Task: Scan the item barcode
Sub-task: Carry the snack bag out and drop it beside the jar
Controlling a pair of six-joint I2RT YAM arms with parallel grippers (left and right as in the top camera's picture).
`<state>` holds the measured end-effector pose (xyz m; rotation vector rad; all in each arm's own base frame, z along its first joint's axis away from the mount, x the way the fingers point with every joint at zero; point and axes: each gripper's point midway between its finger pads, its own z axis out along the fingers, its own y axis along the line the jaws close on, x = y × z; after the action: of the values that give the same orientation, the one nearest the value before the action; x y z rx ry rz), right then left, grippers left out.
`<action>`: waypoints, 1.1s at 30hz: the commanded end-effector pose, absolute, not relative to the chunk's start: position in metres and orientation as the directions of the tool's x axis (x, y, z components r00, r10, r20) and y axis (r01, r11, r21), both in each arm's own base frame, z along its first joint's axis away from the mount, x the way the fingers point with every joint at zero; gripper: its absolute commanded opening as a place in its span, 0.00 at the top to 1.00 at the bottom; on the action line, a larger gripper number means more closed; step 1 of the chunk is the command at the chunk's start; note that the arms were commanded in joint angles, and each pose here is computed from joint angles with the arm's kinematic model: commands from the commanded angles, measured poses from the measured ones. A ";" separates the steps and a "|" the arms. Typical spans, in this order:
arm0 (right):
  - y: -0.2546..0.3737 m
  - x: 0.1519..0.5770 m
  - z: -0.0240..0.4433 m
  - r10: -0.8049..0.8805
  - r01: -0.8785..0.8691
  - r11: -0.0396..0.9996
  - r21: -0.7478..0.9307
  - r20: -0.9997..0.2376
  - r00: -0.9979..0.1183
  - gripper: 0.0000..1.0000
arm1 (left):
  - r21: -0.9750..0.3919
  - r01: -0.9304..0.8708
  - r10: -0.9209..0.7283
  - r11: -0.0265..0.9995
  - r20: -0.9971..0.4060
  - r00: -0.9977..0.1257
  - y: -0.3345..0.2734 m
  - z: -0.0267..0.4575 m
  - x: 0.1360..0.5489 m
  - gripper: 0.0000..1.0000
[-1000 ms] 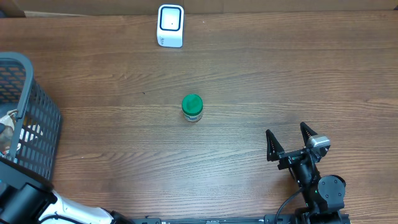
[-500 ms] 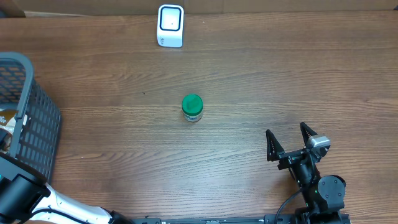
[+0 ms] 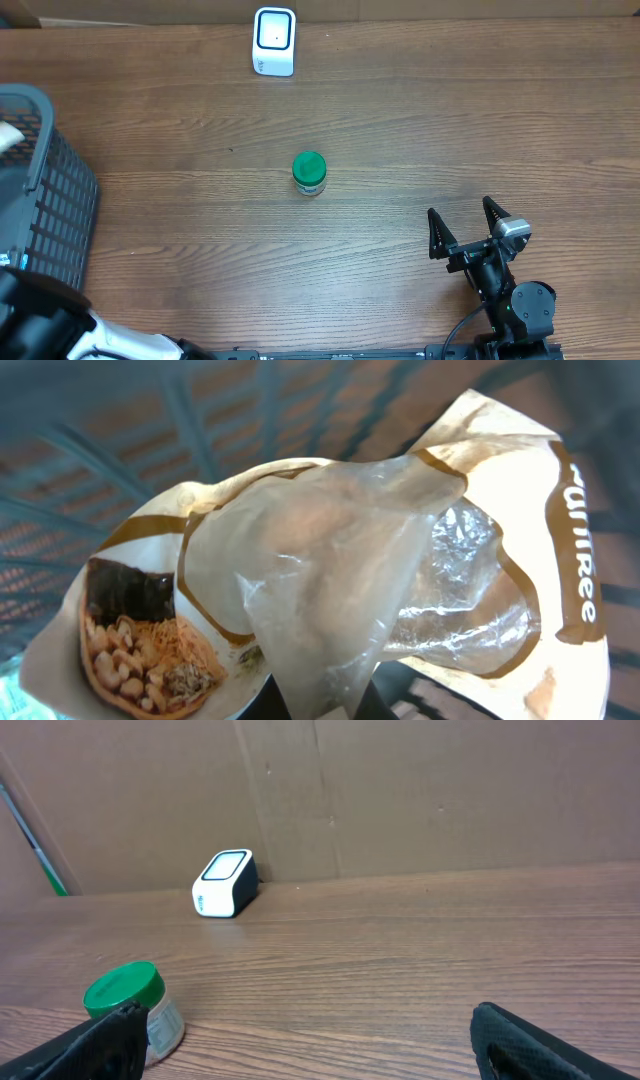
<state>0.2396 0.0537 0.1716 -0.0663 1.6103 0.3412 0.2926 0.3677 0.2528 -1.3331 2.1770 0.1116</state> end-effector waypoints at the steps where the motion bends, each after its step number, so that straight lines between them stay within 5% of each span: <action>1: 0.052 0.240 0.172 0.164 -0.241 0.955 0.175 -0.984 -0.066 0.00 | -0.373 -0.696 -0.688 0.613 -0.685 -0.239 0.312 0.376 0.295 0.96; 6: 0.052 0.240 0.172 0.164 -0.241 0.955 0.175 -0.984 -0.066 0.00 | -0.458 -0.535 -0.654 0.710 -0.711 -0.260 0.233 0.426 0.284 0.96; 11: 0.052 0.240 0.172 0.164 -0.241 0.955 0.175 -0.984 -0.066 0.00 | -0.432 -0.316 -0.535 0.845 -0.647 -0.543 0.117 0.411 0.294 0.96; 17: 0.052 0.240 0.172 0.164 -0.241 0.955 0.175 -0.984 -0.066 0.00 | -0.428 -0.034 -0.266 0.903 -0.495 -0.827 0.009 0.352 0.314 0.96; 22: 0.052 0.240 0.172 0.164 -0.241 0.955 0.175 -0.984 -0.066 0.00 | -0.321 0.037 -0.066 0.946 -0.305 -0.950 -0.038 0.267 0.316 0.96; 33: 0.052 0.240 0.172 0.164 -0.241 0.955 0.175 -0.984 -0.066 0.00 | -0.268 0.148 0.090 0.952 -0.218 -0.972 -0.062 0.151 0.331 0.93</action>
<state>0.2396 0.0537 0.1715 -0.0666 1.6107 0.3409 0.3327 -0.0621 0.1627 0.0784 2.9075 -0.4422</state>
